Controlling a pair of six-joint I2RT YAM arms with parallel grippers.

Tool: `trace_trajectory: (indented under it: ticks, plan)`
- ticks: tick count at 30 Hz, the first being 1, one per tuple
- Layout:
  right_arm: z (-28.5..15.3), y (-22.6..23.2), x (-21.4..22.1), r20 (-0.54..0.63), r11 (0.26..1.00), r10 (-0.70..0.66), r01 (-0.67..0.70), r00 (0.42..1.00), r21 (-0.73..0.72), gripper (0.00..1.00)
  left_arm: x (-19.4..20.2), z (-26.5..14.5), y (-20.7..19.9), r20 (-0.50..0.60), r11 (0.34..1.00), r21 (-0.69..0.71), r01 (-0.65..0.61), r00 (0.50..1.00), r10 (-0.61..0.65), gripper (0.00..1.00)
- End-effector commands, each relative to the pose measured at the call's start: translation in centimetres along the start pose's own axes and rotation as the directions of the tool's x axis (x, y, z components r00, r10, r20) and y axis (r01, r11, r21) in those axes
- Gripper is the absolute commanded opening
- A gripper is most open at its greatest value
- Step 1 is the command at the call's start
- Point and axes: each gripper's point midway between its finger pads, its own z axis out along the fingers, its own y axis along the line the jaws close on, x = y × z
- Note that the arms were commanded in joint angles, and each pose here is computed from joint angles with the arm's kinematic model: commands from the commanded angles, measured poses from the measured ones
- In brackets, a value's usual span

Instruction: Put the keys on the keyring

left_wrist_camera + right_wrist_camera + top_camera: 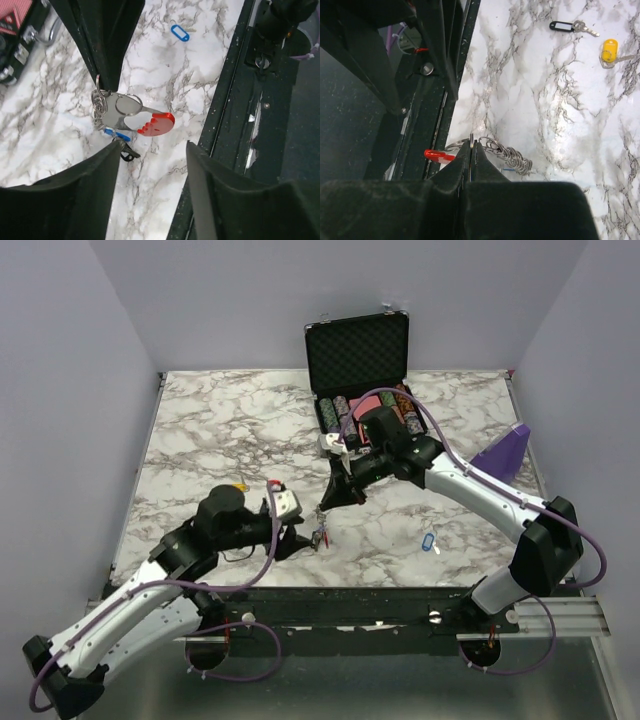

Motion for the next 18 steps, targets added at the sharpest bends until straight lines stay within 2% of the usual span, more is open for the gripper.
trace_trajectory:
  ticks: [1, 3, 5, 11, 16, 18]
  plan:
    - [-0.9, 1.7, -1.2, 0.018, 0.993, -0.094, 0.095, 0.995, -0.073, 0.01, -4.1, -2.1, -0.9, 0.264, 0.955, -0.034, -0.295, 0.919, 0.293, 0.69]
    - [-1.0, 2.5, -1.2, 0.022, 0.986, -0.122, 0.124, 0.992, -0.108, 0.01, -4.9, -2.9, 0.1, 0.300, 0.951, -0.121, -0.283, 0.903, 0.307, 0.76]
    - [-1.2, 3.3, -1.1, 0.035, 0.975, -0.155, 0.159, 0.987, -0.154, 0.01, -5.3, -3.0, 0.7, 0.317, 0.957, -0.153, -0.246, 0.905, 0.283, 0.77]
    - [-1.7, 6.0, -0.6, 0.093, 0.925, -0.252, 0.268, 0.963, -0.268, 0.01, -5.2, -0.6, 0.2, 0.295, 0.984, -0.053, -0.170, 0.939, 0.178, 0.57]
    - [-1.5, 5.7, -0.2, 0.083, 0.923, -0.259, 0.272, 0.962, -0.271, 0.01, -4.5, 0.8, -0.9, 0.296, 0.986, 0.043, -0.162, 0.945, 0.142, 0.54]
    - [-1.5, 5.6, -0.1, 0.077, 0.926, -0.254, 0.265, 0.964, -0.270, 0.01, -5.0, 0.9, -1.3, 0.329, 0.982, 0.062, -0.180, 0.932, 0.150, 0.52]
